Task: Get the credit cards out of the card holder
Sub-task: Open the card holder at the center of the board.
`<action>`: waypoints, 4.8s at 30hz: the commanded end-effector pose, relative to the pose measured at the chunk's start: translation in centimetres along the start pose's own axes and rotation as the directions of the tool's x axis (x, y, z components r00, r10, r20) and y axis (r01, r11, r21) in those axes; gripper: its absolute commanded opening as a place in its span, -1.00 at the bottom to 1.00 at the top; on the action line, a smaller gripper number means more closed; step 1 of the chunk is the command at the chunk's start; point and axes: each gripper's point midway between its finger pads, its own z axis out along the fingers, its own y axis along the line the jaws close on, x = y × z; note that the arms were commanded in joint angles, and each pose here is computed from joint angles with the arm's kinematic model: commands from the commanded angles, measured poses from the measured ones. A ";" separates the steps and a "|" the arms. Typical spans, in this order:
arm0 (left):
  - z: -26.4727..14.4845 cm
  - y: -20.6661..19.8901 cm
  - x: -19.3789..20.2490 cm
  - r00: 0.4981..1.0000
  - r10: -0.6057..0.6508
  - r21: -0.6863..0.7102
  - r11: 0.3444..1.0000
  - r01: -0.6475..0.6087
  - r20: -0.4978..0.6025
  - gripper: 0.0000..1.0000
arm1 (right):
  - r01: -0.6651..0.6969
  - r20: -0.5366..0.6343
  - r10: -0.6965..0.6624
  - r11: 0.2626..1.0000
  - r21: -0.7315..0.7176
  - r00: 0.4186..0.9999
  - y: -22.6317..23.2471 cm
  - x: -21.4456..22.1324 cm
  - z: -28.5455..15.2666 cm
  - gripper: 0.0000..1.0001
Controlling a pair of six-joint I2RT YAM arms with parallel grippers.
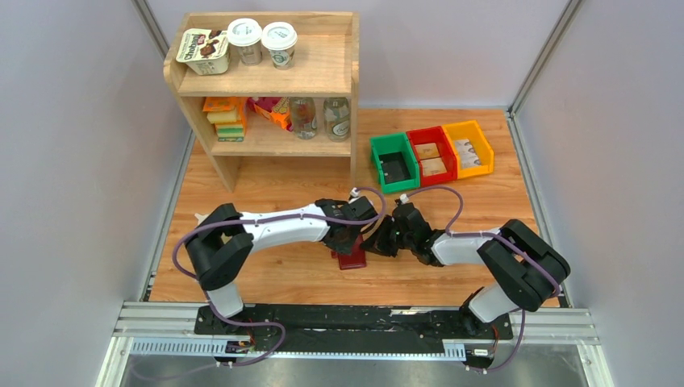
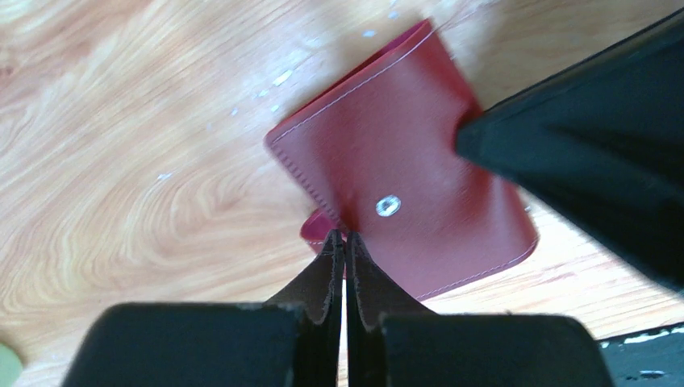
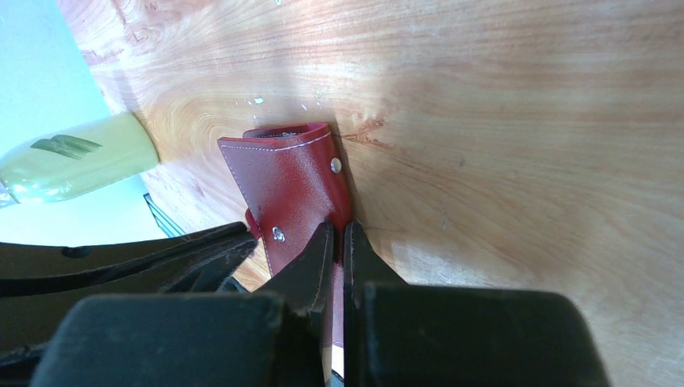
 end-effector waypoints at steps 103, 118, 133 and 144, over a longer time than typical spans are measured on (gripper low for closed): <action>-0.1 3.2 3.1 0.819 -0.570 0.262 0.782 0.565 -0.065 0.43 | 0.468 -0.065 -0.495 0.759 0.452 0.866 -3.8 -2.6 -4.2 -0.01; 0.1 4.0 2.8 0.775 -0.632 0.267 0.747 0.609 0.000 -0.08 | 0.469 -0.006 -0.511 0.784 0.405 0.859 -4.0 -3.0 -4.9 -0.05; -6.3 3.2 -2.5 0.846 -0.514 0.380 0.817 0.433 0.142 -1.00 | 0.420 0.072 -0.479 0.824 0.381 0.875 -3.0 -3.4 -6.6 0.02; -7.9 -1.6 -5.7 0.868 -0.486 0.521 0.769 0.371 0.100 -1.00 | 0.440 0.193 -0.496 0.857 0.268 0.847 0.9 -4.3 -10.8 0.68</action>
